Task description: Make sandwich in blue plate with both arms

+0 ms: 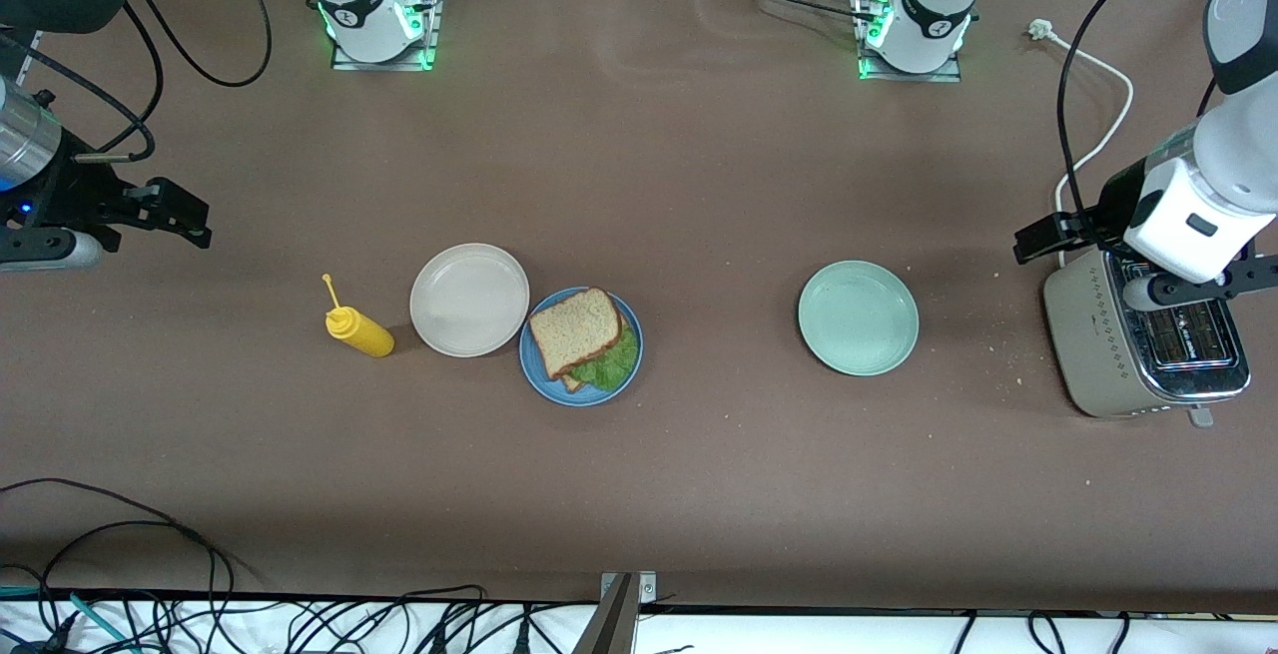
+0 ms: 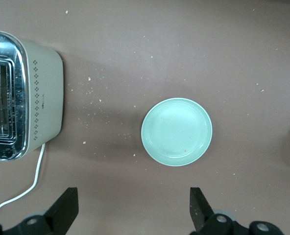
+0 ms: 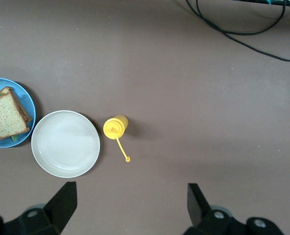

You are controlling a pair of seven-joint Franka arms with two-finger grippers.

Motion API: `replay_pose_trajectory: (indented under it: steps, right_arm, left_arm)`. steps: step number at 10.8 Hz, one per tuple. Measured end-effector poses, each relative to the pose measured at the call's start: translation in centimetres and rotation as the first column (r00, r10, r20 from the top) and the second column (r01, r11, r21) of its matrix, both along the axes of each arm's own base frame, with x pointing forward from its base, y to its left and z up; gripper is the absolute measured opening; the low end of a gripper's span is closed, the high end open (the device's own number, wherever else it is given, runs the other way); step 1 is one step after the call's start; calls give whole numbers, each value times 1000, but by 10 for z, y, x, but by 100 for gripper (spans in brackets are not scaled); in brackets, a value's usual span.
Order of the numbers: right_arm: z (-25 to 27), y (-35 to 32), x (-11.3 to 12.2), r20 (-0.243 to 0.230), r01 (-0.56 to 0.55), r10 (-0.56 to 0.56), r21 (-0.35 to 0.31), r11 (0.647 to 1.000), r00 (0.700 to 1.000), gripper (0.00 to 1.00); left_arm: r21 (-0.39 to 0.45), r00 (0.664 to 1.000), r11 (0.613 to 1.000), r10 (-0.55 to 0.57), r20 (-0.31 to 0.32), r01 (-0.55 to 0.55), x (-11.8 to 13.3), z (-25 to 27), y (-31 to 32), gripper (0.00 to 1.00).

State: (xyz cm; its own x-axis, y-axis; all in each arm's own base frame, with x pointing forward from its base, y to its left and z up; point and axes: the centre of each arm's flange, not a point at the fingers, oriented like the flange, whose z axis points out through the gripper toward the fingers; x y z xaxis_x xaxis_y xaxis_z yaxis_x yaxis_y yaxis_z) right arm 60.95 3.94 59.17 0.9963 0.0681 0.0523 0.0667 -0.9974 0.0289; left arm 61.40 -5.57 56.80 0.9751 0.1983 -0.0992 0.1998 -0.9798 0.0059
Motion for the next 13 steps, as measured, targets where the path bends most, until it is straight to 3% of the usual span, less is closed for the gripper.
replay_pose_trajectory:
  steps: [4,13]
  right_arm:
    - [-1,-11,1,-2,20,-20,-4,1000,1000,100]
    - [7,-13,1,6,22,-22,-5,1000,1000,100]
  left_arm:
    - [-7,1000,1000,-11,-15,11,-13,-4,11,100]
    - [-12,995,996,-91,43,91,-20,21,-2,100]
